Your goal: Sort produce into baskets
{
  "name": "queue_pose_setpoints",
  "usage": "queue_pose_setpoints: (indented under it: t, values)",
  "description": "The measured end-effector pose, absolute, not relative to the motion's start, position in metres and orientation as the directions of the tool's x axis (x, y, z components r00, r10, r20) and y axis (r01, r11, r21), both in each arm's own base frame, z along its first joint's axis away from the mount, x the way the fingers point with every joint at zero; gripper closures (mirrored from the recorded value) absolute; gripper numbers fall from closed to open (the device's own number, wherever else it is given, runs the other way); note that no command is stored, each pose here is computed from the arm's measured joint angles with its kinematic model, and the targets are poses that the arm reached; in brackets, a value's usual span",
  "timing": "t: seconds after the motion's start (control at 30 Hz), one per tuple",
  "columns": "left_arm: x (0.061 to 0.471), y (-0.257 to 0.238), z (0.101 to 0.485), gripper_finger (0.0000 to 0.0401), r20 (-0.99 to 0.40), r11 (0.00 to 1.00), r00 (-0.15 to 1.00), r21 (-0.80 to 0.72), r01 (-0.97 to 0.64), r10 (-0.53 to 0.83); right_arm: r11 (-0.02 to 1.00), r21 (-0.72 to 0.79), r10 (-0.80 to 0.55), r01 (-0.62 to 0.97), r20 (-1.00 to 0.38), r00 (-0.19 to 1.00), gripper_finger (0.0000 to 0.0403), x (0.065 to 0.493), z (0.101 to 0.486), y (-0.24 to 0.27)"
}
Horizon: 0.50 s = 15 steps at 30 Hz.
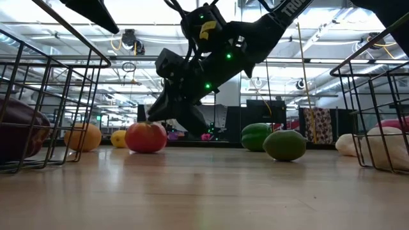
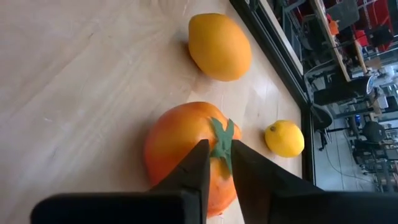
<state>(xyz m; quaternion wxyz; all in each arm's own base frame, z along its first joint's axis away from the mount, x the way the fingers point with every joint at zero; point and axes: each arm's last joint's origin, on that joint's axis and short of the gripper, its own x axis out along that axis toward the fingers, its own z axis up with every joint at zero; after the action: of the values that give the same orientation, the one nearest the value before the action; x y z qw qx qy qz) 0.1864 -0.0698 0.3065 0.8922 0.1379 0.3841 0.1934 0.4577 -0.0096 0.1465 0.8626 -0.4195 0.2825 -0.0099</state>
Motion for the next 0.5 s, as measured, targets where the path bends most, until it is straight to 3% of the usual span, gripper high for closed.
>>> queue_pose_setpoints:
  t: [0.5]
  values:
    - [0.1863, -0.0696, 0.3065, 0.0340, -0.632, 0.886, 0.629, 0.399, -0.237, 0.453, 0.650, -0.723, -0.233, -0.234, -0.482, 0.845, 0.0390, 0.4577, 0.1463, -0.0090]
